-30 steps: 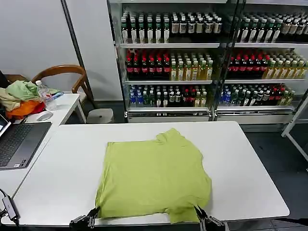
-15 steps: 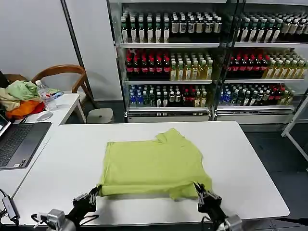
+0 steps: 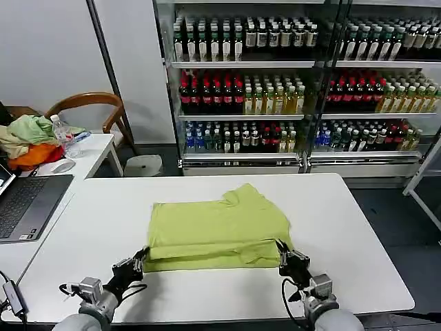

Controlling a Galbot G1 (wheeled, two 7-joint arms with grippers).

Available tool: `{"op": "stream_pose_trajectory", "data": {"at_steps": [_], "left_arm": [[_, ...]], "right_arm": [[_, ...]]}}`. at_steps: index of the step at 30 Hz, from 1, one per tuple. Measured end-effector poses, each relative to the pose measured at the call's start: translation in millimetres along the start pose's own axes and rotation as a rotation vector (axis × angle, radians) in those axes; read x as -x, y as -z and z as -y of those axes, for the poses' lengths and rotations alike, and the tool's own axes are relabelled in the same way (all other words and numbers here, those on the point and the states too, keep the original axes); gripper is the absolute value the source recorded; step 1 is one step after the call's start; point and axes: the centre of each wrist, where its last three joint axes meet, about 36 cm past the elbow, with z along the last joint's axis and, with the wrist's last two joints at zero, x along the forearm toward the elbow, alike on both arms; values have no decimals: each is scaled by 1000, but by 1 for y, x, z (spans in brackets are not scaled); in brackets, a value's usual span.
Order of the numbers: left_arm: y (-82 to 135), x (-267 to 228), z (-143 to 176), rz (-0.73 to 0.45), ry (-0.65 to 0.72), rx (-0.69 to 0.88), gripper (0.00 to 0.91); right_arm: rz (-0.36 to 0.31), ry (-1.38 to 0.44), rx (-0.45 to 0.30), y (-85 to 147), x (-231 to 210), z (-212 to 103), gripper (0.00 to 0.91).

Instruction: Fold and organize the clothes.

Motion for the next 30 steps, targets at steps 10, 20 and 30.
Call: {"op": "stream_pose_trajectory", "data": {"at_steps": [10,20,30], "left_arm": [[-7,23,-3,1,16,34,907],[-4,19,-10,10,51,77,907],[-5,-11,24,-28,45,36,907]], "right_arm": [[-30,-27,1,-8,12,0,907],[-35,-63,-1,-5,10,4,907],[-60,-72,-7,-5,-21,0,907]]}}
